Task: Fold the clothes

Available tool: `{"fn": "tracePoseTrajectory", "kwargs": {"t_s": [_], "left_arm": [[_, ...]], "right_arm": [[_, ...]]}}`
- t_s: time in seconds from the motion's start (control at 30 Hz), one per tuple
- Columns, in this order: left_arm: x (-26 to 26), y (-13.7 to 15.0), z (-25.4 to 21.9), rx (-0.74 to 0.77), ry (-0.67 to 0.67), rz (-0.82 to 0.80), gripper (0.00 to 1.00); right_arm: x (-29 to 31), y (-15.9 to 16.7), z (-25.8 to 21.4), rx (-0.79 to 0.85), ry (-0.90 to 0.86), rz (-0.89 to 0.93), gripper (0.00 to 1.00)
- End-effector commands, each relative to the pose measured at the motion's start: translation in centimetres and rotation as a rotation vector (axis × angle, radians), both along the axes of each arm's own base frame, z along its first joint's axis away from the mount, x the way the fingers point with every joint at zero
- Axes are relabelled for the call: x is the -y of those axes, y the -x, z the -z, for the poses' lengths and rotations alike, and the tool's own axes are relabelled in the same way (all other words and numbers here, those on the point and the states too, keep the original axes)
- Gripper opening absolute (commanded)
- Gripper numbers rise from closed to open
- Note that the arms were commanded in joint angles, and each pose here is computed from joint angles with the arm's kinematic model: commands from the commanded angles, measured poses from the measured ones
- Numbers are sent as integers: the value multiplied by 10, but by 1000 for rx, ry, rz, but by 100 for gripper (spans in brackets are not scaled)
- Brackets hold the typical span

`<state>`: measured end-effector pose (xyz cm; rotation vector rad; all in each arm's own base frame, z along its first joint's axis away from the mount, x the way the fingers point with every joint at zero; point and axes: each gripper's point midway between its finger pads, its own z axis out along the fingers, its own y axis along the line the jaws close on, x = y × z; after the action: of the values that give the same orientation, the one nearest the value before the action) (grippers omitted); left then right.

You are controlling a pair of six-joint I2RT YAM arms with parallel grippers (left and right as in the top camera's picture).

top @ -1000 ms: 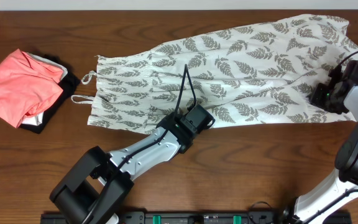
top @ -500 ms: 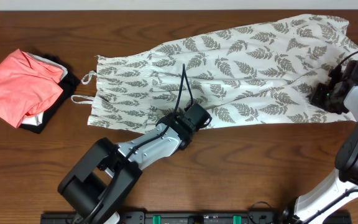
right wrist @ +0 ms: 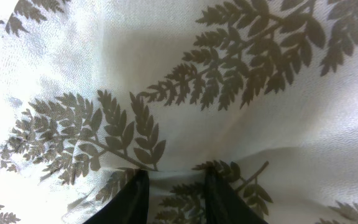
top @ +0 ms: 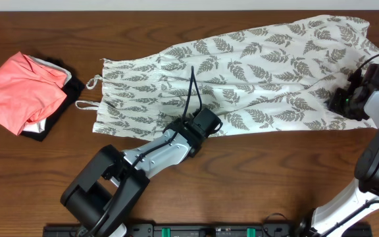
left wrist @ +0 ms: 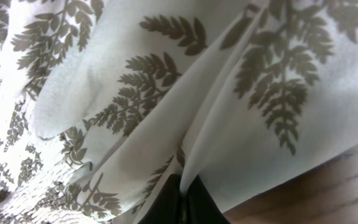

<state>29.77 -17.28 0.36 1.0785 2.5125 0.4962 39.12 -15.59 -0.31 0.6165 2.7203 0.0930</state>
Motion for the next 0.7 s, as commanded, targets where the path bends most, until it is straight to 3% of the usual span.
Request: {"fn": "tracePoseTrajectory", "kwargs": {"t_s": [0.0,0.17,0.47,0.67], "left_arm": [[-2,-7,-8,26,-1,-10,6],[1,-10,-14,41,11,-11,6],[-1,-36,-73,201,89,-53,6],[-26,-50,-69,196,77,-116,6]], "right_arm": [[-31,36,47,-154,-102,-10,29],[-31,36,47,-155,-102,-10,29],[-30,36,47,-155,-98,-8,29],[-29,33,44,-145,-95,-8,28]]}}
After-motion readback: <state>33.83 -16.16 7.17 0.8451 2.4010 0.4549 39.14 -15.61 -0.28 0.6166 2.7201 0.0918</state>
